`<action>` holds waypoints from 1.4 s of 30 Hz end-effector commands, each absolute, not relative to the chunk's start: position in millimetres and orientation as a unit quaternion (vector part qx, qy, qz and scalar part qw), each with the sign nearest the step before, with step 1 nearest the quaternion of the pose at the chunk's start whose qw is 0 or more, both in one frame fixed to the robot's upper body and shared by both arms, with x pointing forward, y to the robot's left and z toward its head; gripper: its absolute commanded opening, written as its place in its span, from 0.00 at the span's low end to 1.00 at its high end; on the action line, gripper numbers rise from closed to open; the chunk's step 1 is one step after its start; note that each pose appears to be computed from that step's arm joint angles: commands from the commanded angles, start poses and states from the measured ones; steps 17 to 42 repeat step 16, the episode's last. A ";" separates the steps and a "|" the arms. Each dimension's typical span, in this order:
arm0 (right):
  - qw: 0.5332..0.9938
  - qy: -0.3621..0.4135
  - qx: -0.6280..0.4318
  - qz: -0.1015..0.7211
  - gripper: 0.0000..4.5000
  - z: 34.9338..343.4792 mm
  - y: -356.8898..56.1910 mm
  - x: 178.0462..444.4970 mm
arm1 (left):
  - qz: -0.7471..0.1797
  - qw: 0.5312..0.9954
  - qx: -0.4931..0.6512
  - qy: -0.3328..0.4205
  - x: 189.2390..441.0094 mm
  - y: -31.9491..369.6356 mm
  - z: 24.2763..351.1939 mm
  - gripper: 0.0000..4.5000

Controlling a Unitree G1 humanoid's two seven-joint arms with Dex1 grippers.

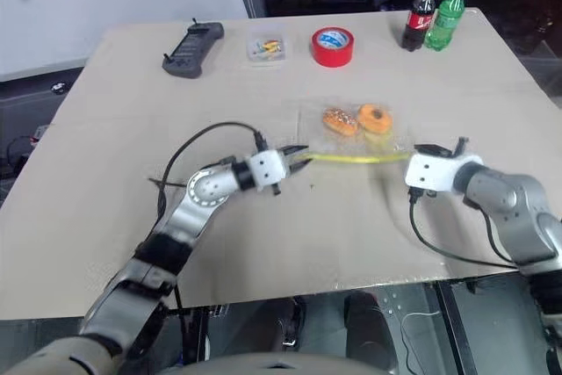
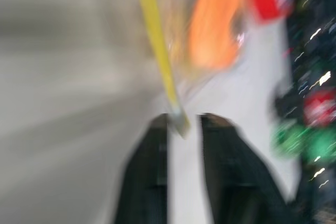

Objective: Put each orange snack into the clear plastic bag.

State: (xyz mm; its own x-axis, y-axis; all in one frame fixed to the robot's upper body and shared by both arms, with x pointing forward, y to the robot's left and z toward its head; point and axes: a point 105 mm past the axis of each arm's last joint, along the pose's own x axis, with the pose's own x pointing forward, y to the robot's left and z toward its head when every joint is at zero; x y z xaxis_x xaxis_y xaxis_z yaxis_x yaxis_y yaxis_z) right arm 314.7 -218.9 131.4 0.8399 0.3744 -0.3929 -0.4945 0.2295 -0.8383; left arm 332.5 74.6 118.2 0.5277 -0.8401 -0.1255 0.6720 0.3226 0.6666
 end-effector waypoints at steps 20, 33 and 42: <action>0.928 0.078 -0.218 0.290 1.00 180.9 -257.7 242.7 | -0.494 0.864 0.092 0.041 279.3 180.7 175.9 0.99; 0.928 0.078 -0.218 0.290 1.00 180.9 -257.7 242.7 | -0.494 0.864 0.092 0.041 279.3 180.7 175.9 0.99; 0.928 0.078 -0.218 0.290 1.00 180.9 -257.7 242.7 | -0.494 0.864 0.092 0.041 279.3 180.7 175.9 0.99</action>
